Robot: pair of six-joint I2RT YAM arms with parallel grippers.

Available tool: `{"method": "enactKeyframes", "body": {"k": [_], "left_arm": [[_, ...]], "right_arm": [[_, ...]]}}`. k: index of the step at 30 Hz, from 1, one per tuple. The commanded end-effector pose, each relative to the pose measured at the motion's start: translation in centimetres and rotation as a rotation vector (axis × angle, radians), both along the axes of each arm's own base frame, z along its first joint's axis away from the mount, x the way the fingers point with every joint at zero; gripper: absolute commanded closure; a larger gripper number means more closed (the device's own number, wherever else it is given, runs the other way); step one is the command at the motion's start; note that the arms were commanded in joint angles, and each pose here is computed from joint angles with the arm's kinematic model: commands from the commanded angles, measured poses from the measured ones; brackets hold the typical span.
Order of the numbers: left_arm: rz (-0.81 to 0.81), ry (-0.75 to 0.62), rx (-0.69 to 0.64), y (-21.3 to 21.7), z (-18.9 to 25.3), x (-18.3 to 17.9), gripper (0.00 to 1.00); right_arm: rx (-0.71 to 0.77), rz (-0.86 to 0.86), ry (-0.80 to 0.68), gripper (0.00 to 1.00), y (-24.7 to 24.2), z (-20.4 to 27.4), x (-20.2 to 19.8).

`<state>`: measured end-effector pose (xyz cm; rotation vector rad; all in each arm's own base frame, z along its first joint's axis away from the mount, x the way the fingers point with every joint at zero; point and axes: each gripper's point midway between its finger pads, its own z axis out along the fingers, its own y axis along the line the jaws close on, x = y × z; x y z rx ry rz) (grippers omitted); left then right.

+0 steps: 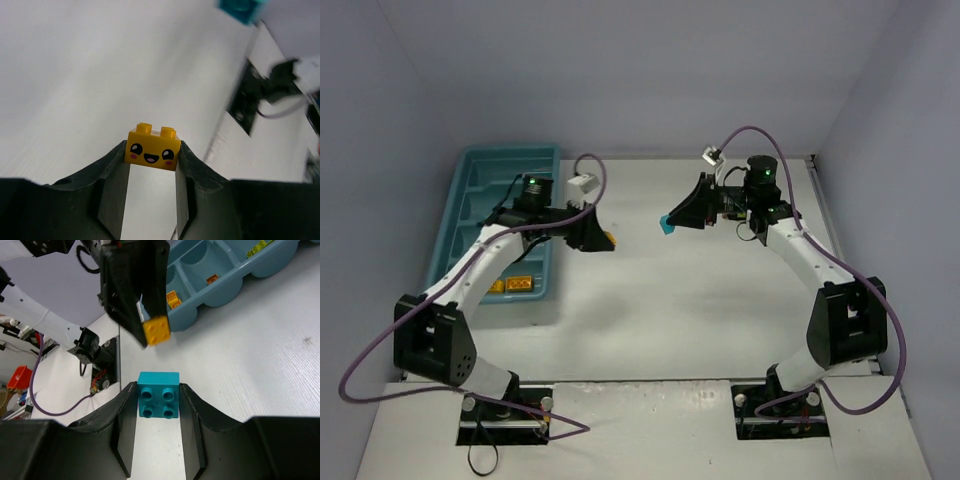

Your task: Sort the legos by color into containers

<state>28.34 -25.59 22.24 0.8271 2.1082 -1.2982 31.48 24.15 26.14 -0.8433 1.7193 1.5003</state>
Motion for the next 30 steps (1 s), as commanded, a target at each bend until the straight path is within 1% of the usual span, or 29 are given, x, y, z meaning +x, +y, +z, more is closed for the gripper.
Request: {"method": "enactKeyframes", "body": {"k": [1,2,3,4,5,6,8,9,11,15,17,18,20,21,25,30], "left_arm": [[0.46,-0.071,0.156,8.1,0.1,5.1,0.93],[0.547,-0.036,0.2,9.9,-0.5,5.2,0.93],[0.625,-0.037,0.247,11.6,-0.7,5.3,0.93],[0.793,-0.045,0.382,15.0,-1.8,6.3,0.93],[0.85,-0.016,0.446,16.4,-2.7,5.8,0.93],[0.961,0.001,0.543,18.7,-3.7,5.7,0.92],[1.035,0.013,0.613,20.4,-4.5,5.5,0.92],[1.101,0.027,0.68,22.0,-5.3,5.3,0.91],[1.144,0.041,0.72,23.2,-6.1,5.2,0.85],[1.219,0.107,0.749,25.2,-7.4,4.7,0.77],[1.219,0.145,0.752,25.4,-8.3,4.3,0.76],[1.218,0.15,0.755,25.4,-8.4,4.2,0.74],[1.214,0.18,0.772,25.4,-9.2,3.7,0.68],[1.217,0.189,0.771,25.4,-9.4,3.7,0.62],[1.203,0.218,0.767,25.1,-10.2,3.4,0.56],[1.187,0.216,0.709,24.1,-9.2,3.8,0.51]], "right_arm": [[0.007,-0.023,-0.105,1.0,0.2,1.6,0.7],[0.005,-0.029,-0.107,1.0,0.2,1.6,0.8],[0.001,-0.036,-0.105,1.0,0.2,1.5,1.0],[-0.003,-0.043,-0.102,1.0,0.2,1.3,1.1],[-0.005,-0.046,-0.105,1.0,0.2,1.3,1.2],[-0.007,-0.051,-0.106,1.0,0.2,1.2,1.4],[-0.008,-0.053,-0.106,1.0,0.3,1.1,1.6],[-0.008,-0.051,-0.106,1.0,0.3,1.2,1.6],[-0.009,-0.051,-0.105,1.0,0.4,1.1,1.6],[-0.011,-0.051,-0.1,1.0,0.4,1.0,1.6],[-0.014,-0.054,-0.104,1.0,0.3,1.0,1.6],[-0.015,-0.056,-0.102,1.0,0.3,1.0,1.5],[-0.017,-0.055,-0.099,1.0,0.4,0.9,1.5],[-0.017,-0.055,-0.099,1.0,0.4,0.8,1.5],[-0.019,-0.05,-0.094,1.0,0.7,0.7,1.5],[-0.022,-0.039,-0.093,1.0,1.2,0.7,1.3]]}}
